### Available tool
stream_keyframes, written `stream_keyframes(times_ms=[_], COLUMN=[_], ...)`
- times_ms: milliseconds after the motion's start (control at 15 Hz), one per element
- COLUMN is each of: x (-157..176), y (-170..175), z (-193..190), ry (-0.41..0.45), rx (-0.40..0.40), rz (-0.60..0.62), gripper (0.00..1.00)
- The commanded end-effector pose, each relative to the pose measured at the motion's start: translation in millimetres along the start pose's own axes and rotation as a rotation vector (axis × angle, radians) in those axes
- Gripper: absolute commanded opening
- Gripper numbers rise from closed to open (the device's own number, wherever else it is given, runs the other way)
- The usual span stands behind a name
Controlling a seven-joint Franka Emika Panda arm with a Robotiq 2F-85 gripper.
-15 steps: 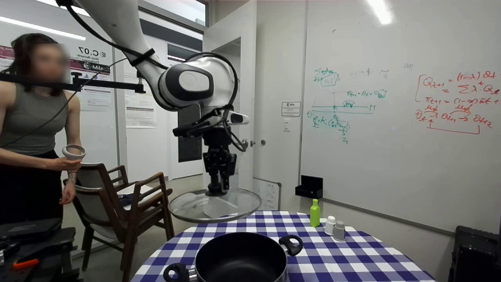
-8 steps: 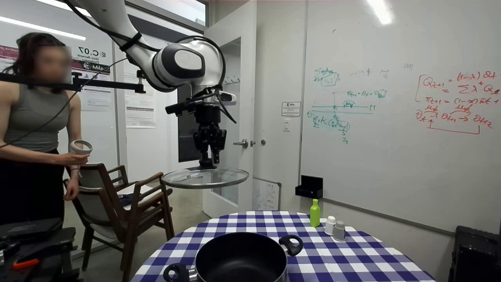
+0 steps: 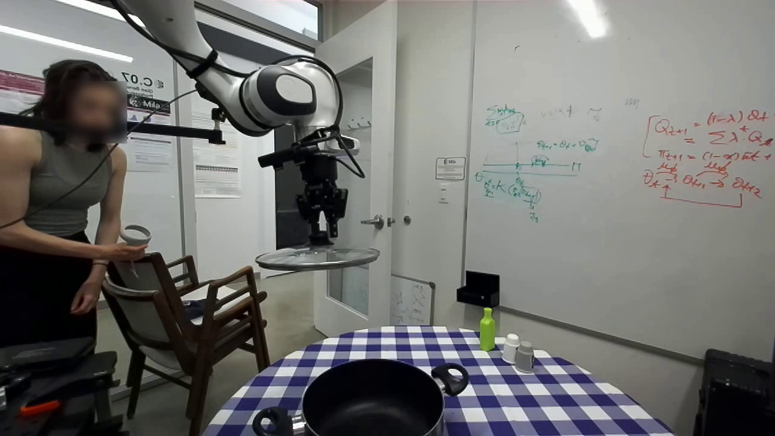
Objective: Take the lid off of the pot
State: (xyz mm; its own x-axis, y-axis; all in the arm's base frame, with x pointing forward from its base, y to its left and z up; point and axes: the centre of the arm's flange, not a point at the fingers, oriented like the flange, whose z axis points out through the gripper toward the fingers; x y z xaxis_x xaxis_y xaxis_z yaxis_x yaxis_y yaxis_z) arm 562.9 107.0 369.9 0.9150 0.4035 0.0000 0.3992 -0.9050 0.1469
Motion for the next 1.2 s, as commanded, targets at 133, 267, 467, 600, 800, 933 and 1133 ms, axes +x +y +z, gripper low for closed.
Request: stream_keyframes(times_ms=[133,267,467,600,800,933,1133], x=[45,52,62,68,84,97,115], y=[-23,-25,-23,-17,-16,-20,-25], z=[12,30,68,95,128,143,159], ry=[0.019,0.022,0.024,0.032,0.037,0.039,0.042], rx=[-0.027,-0.02,0.002,0.016,0.047,0.054,0.06], rz=[0.016,0.024,0.053,0.076,0.087,0.077,0.063], gripper=[0.25,0.25,0.25,0.25,0.25,0.25,0.25])
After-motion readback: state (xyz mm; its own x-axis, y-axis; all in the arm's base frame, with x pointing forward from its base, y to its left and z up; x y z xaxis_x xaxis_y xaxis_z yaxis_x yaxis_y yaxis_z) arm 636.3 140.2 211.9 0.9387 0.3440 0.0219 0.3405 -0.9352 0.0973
